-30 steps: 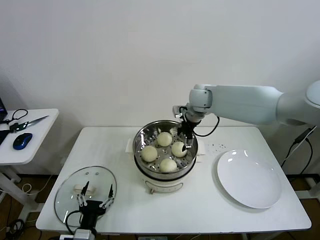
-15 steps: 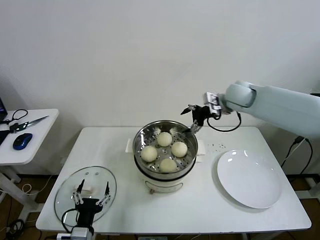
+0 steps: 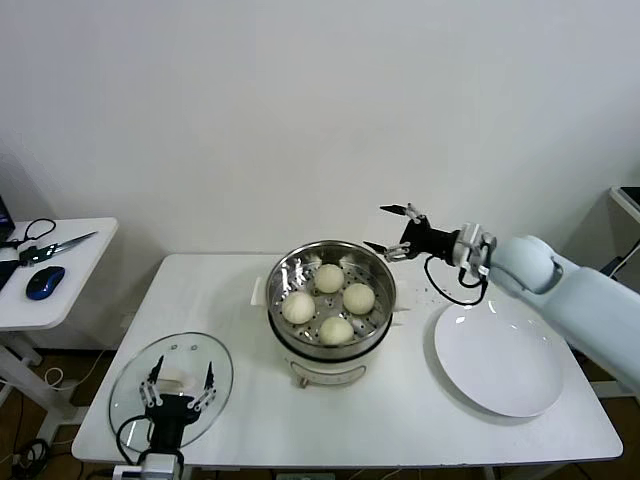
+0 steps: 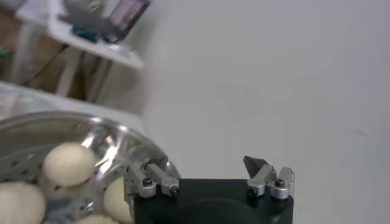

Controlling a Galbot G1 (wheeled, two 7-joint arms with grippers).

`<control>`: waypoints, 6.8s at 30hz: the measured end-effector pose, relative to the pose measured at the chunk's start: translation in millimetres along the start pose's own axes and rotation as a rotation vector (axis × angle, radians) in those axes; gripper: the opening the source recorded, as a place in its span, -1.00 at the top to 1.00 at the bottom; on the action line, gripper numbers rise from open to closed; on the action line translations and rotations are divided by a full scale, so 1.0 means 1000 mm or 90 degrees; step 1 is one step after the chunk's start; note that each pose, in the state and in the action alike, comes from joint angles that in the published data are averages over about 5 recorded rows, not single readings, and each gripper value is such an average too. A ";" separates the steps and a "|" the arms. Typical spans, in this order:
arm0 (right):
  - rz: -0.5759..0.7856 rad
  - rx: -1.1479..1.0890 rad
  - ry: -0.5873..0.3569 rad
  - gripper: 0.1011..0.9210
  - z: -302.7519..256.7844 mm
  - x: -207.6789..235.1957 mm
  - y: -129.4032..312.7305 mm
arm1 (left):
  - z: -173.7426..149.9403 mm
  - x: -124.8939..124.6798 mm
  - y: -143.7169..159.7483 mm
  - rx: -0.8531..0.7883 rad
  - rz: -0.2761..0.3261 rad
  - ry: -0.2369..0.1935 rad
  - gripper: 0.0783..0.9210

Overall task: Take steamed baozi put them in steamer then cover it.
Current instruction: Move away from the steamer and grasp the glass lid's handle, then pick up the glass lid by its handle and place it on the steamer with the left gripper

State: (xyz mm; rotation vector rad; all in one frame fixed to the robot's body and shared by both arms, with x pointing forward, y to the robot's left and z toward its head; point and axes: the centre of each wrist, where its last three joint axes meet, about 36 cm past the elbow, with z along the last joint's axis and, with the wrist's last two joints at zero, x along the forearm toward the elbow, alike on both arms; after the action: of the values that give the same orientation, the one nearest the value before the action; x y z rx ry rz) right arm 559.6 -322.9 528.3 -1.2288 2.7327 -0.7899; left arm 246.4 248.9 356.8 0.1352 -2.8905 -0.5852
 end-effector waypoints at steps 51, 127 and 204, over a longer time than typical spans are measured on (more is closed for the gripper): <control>0.395 -0.242 0.050 -0.76 0.129 0.150 0.171 | 0.085 -0.057 0.046 -0.861 0.036 0.046 -0.77; 0.390 -0.193 0.092 -0.76 0.162 0.130 0.182 | -0.121 -0.074 -0.001 -0.746 -0.176 -0.059 0.83; 0.440 -0.185 0.115 -0.76 0.175 0.159 0.192 | -0.194 -0.144 -0.221 -0.741 -0.023 -0.098 0.83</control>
State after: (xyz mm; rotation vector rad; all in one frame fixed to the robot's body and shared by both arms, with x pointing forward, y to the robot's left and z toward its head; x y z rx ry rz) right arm 360.6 -405.3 313.0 -0.1613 3.1629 -0.4444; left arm 438.1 -9.1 421.6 -0.0353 -2.1863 -2.1730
